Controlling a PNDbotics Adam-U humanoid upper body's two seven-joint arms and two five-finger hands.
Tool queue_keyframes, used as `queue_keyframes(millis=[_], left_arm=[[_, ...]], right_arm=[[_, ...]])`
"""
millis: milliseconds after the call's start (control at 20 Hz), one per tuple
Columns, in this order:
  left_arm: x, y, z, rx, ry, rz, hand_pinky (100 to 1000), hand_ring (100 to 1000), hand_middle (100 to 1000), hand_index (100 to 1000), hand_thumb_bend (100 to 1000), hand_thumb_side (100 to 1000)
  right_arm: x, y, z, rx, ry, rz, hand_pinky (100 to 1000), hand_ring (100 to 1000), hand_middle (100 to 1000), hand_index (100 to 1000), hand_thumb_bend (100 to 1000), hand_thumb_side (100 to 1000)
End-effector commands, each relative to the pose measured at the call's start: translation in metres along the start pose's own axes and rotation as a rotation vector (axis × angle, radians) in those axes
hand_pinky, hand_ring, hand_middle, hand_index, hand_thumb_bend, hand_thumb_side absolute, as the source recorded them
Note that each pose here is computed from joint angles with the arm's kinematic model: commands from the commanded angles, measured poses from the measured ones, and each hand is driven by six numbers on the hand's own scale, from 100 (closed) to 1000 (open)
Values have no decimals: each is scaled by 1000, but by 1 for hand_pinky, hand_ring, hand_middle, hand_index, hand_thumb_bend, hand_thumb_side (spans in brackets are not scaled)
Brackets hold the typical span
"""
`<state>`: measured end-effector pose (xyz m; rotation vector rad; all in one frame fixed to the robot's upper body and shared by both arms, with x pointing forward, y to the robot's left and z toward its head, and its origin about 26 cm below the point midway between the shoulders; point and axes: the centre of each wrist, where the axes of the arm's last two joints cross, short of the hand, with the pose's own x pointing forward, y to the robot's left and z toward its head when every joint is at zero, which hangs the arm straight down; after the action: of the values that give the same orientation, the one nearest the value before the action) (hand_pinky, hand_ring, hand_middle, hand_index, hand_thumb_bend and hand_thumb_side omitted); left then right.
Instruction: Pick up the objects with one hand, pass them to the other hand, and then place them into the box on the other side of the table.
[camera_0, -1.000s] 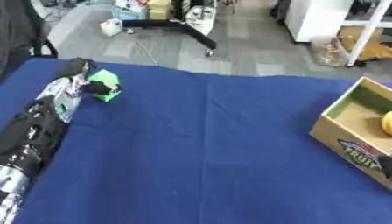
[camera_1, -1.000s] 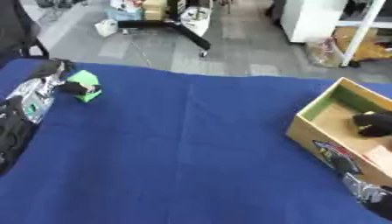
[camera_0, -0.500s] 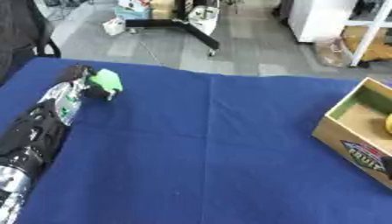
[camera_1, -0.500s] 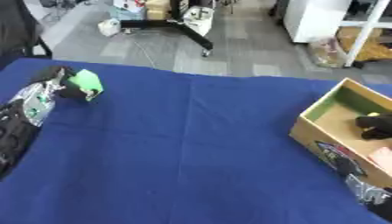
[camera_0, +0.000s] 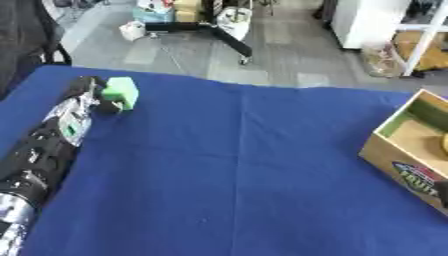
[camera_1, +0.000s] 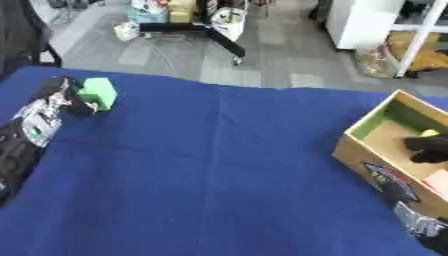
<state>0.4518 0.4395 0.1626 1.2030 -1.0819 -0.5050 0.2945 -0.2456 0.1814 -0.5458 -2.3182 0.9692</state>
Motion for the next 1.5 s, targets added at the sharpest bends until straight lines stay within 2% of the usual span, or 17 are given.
queue_keyframes(millis=[50, 150, 300, 450, 550, 750, 900, 1050, 1500], left_arm=[[4, 20, -2, 67, -26, 49, 675, 520, 473, 610, 171, 185], [4, 21, -2, 69, -33, 59, 678, 526, 479, 617, 205, 191], [3, 22, -2, 33, -39, 11, 708, 582, 544, 693, 378, 279], [4, 28, -3, 24, -40, -43, 714, 596, 559, 709, 442, 305], [5, 33, -3, 25, -40, -70, 735, 646, 615, 761, 534, 370], [11, 37, -2, 57, -45, -90, 761, 707, 690, 806, 682, 484], [14, 36, -2, 98, -44, -94, 789, 752, 751, 849, 696, 487], [15, 35, -2, 138, -45, -119, 808, 786, 789, 873, 671, 465], [14, 38, -4, 191, -50, -139, 812, 805, 806, 878, 555, 385]], right_arm=[[4, -7, -2, -9, -18, 12, 644, 623, 648, 767, 297, 278], [4, -7, -2, -7, -18, 12, 644, 623, 648, 767, 297, 279], [4, -7, -3, -4, -20, 12, 645, 623, 648, 767, 297, 279], [4, -7, -2, -3, -16, 13, 644, 623, 648, 766, 298, 278], [3, -7, -1, -3, -13, 13, 644, 623, 648, 766, 297, 278], [4, -7, -2, -3, -15, 12, 643, 622, 646, 765, 295, 279], [4, -6, -2, -2, -17, 7, 642, 626, 644, 764, 295, 278], [4, -5, -1, 0, -17, 0, 644, 629, 645, 765, 280, 277], [6, -3, -3, 0, -37, -30, 642, 629, 648, 761, 263, 276]])
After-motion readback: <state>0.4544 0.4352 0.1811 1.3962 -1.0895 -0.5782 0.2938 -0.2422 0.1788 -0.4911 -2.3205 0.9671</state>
